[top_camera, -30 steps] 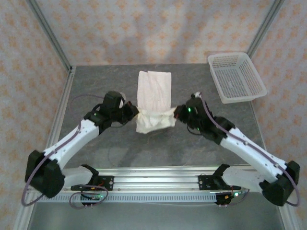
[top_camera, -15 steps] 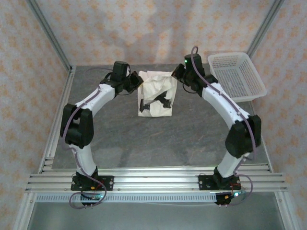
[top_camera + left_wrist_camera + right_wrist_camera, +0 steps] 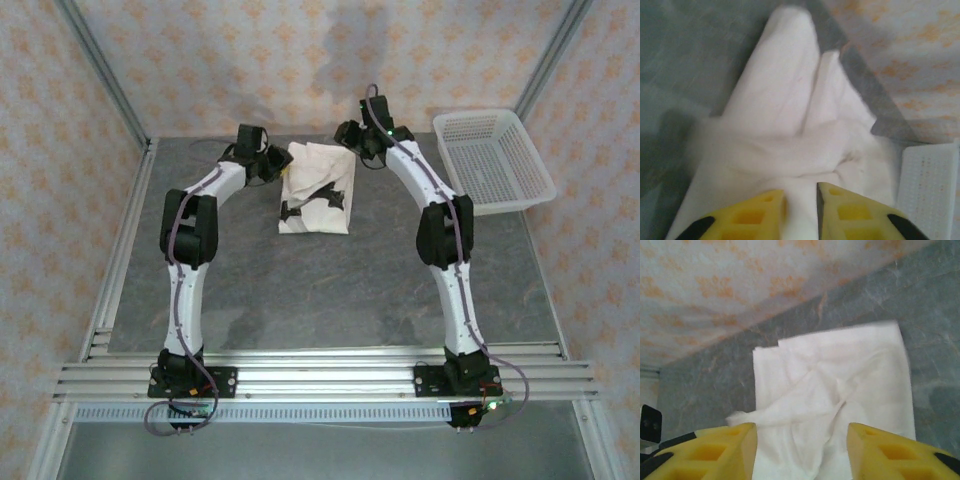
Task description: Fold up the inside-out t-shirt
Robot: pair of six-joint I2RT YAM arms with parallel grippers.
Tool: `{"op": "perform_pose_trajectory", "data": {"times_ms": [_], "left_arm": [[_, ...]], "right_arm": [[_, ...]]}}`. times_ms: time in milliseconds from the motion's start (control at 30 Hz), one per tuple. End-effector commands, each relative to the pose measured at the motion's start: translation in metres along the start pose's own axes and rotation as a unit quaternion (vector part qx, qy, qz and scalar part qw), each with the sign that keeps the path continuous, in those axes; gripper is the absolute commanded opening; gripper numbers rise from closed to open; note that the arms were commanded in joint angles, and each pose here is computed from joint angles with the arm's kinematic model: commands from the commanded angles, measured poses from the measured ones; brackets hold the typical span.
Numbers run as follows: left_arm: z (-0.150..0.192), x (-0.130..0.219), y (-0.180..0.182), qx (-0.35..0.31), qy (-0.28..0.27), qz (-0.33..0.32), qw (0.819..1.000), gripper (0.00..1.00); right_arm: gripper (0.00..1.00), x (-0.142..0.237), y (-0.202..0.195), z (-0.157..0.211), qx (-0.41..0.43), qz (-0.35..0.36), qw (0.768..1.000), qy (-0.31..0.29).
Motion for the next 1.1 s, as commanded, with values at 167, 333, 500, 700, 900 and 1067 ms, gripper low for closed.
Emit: {"op": "perform_pose_trajectory", "data": {"times_ms": [167,333,500,700,900,1067], "left_arm": [[-0.016,0.083,-0.043,-0.078,-0.018,0.035,0.996,0.55],[0.041,0.115,0.005,-0.082,0.014,-0.022,0.996,0.64],[0.086,0.114,0.045,-0.092,0.038,-0.071,0.992,0.58],[0.103,0.082,0.074,-0.075,0.080,-0.086,0.990,0.50],[0.132,0.062,0.081,-0.063,0.126,-0.095,0.985,0.24],[0.163,0.081,0.091,-0.024,0.141,-0.064,0.988,0.00]], "right_arm": [[0.60,0.069,-0.019,0.024,0.038,0.039,0.997,0.060],[0.61,0.084,-0.045,0.111,-0.014,-0.012,0.997,0.078],[0.61,0.064,-0.042,0.161,-0.012,-0.026,0.991,0.129],[0.54,0.022,-0.049,0.182,-0.013,-0.006,0.985,0.170],[0.17,0.016,-0.058,0.190,-0.018,0.013,0.983,0.182],[0.00,0.043,-0.064,0.202,-0.026,0.021,0.981,0.190]]}}
Point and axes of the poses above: each hand's point on the last joint's axis, 136 mm out from that joint toward the fingers, its own x axis back along the fingers, its own y axis along the line the jaws close on, z = x × y, the point moved 5 cm from there along x, back along the fingers, and after that the axes turned 1 degree about x, right-handed, at the moved point
